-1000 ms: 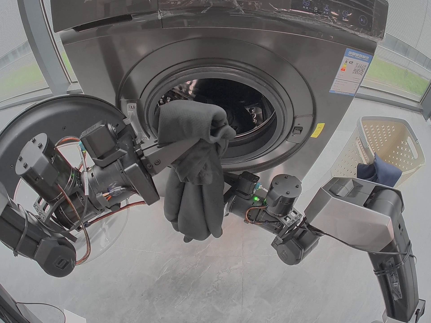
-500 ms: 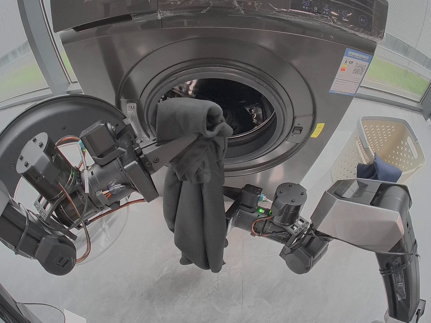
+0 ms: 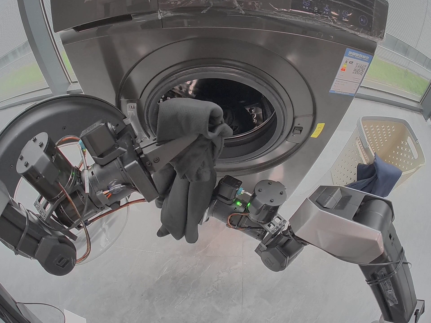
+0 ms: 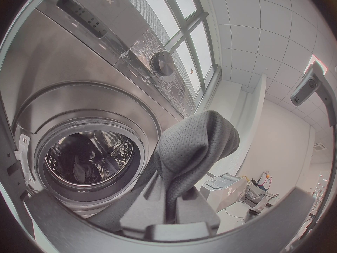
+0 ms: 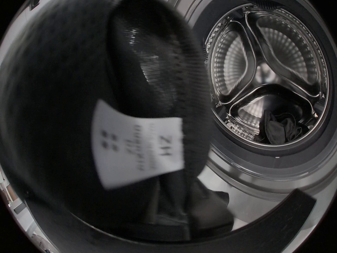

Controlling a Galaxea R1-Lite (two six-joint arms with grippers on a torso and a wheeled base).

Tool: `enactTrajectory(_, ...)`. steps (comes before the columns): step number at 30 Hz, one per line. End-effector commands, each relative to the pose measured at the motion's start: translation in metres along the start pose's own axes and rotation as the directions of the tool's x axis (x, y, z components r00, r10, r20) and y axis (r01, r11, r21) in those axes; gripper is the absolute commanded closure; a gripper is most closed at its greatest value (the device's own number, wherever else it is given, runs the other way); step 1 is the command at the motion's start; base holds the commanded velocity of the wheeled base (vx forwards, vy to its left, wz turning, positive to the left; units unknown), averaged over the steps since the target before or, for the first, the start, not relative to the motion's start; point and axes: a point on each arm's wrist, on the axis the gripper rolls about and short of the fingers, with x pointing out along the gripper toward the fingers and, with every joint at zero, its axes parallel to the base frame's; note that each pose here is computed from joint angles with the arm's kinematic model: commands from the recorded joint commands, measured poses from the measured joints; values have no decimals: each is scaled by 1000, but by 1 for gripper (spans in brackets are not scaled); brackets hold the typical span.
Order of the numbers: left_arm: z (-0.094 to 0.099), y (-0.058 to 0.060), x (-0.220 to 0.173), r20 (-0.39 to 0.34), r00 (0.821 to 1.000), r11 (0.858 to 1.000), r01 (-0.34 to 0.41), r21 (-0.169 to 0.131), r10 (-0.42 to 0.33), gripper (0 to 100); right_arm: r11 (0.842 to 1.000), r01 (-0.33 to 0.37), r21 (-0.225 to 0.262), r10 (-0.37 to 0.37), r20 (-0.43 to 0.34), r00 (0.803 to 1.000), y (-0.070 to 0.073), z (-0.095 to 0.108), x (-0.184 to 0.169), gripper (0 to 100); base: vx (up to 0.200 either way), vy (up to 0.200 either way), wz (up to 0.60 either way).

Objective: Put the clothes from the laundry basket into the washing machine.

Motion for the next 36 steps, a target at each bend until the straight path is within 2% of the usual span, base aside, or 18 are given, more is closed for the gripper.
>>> enactTrajectory(1,3,-3,-1,7,1000,1000,3,3,-3,100,998,65,-2,-65,-32,997,-19,0,-16,100,0,0,0)
enactTrajectory(4,7,-5,-4,19,1000,1000,2,11,-2,100,988,152,-11,-152,-42,987,-37,14,-33,100,0,0,0)
enactTrajectory(9,15,-8,-7,38,999,1000,4,21,-5,100,956,290,-42,-291,-26,956,-72,45,-66,100,0,0,0)
enactTrajectory(12,19,-10,-11,45,999,1000,-1,25,0,100,940,338,-46,-340,-25,940,-82,66,-88,100,0,0,0)
enactTrajectory(16,20,-6,-19,51,997,998,-61,31,59,100,928,370,-51,-373,-57,926,-77,81,-111,100,0,0,0)
enactTrajectory(20,19,1,-26,61,988,989,-144,33,142,100,925,378,-47,-381,-72,922,-64,96,-128,100,0,0,0)
enactTrajectory(21,19,1,-26,61,988,989,-144,33,142,100,925,378,-47,-381,-72,922,-64,96,-128,100,0,0,0)
enactTrajectory(23,20,4,-35,61,981,982,-187,36,185,100,924,378,-58,-381,-55,923,-55,112,-135,100,0,0,0)
enactTrajectory(28,19,9,-40,56,975,975,-219,42,216,100,922,379,-78,-381,-13,925,-45,135,-142,100,0,0,0)
enactTrajectory(30,20,9,-40,58,975,975,-216,42,214,100,912,402,-86,-403,9,915,-42,143,-145,100,0,0,0)
enactTrajectory(33,19,9,-40,56,975,975,-217,41,215,100,903,422,-82,-422,12,906,-35,148,-152,100,0,0,0)
enactTrajectory(36,17,10,-40,47,974,973,-222,56,220,100,902,427,-63,-428,-2,904,-27,149,-158,100,0,0,0)
